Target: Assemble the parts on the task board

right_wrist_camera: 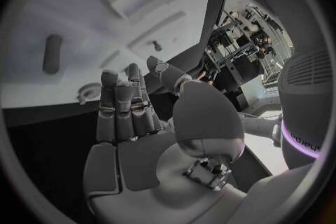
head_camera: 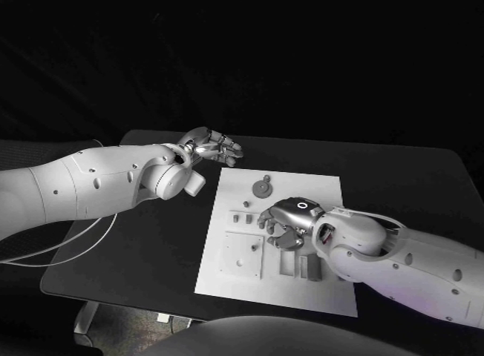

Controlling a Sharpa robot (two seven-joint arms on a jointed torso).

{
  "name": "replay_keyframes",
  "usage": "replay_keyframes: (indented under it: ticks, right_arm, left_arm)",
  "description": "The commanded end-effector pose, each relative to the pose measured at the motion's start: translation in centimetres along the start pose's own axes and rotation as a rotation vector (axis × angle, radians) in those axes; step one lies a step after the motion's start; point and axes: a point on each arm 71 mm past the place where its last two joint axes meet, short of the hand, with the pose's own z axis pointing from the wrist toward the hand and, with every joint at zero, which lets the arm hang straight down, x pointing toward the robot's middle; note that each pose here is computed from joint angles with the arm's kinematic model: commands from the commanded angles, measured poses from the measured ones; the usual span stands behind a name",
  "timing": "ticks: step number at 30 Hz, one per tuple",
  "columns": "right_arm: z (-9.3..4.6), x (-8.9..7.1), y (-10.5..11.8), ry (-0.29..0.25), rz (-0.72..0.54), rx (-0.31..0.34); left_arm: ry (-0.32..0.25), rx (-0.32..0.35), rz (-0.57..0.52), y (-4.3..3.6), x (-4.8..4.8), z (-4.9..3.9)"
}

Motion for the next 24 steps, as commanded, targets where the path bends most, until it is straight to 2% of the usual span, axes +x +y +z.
replay_keyframes:
  ticks: [1, 5, 9, 18, 24]
  right_arm:
    - [-0.7, -1.8, -0.4, -0.081, 0.017, 0.007]
    - [-2.0, -4.1, -2.0, -0.127, 0.017, 0.042]
    - [-3.1, -5.1, -4.0, -0.14, 0.01, 0.092]
    - [-4.6, -4.8, -7.8, -0.102, -0.004, 0.196]
    - [-4.9, -4.4, -8.6, -0.053, -0.007, 0.219]
  left_arm:
    - [0.007, 0.01, -0.001, -0.21, -0.08, -0.01]
    - [0.009, 0.01, -0.001, -0.19, -0.13, -0.05]
    - [0.009, 0.012, -0.001, -0.18, -0.19, -0.08]
    - [0.009, 0.011, -0.001, -0.12, -0.34, -0.15]
    - [0.01, 0.01, -0.001, -0.1, -0.35, -0.17]
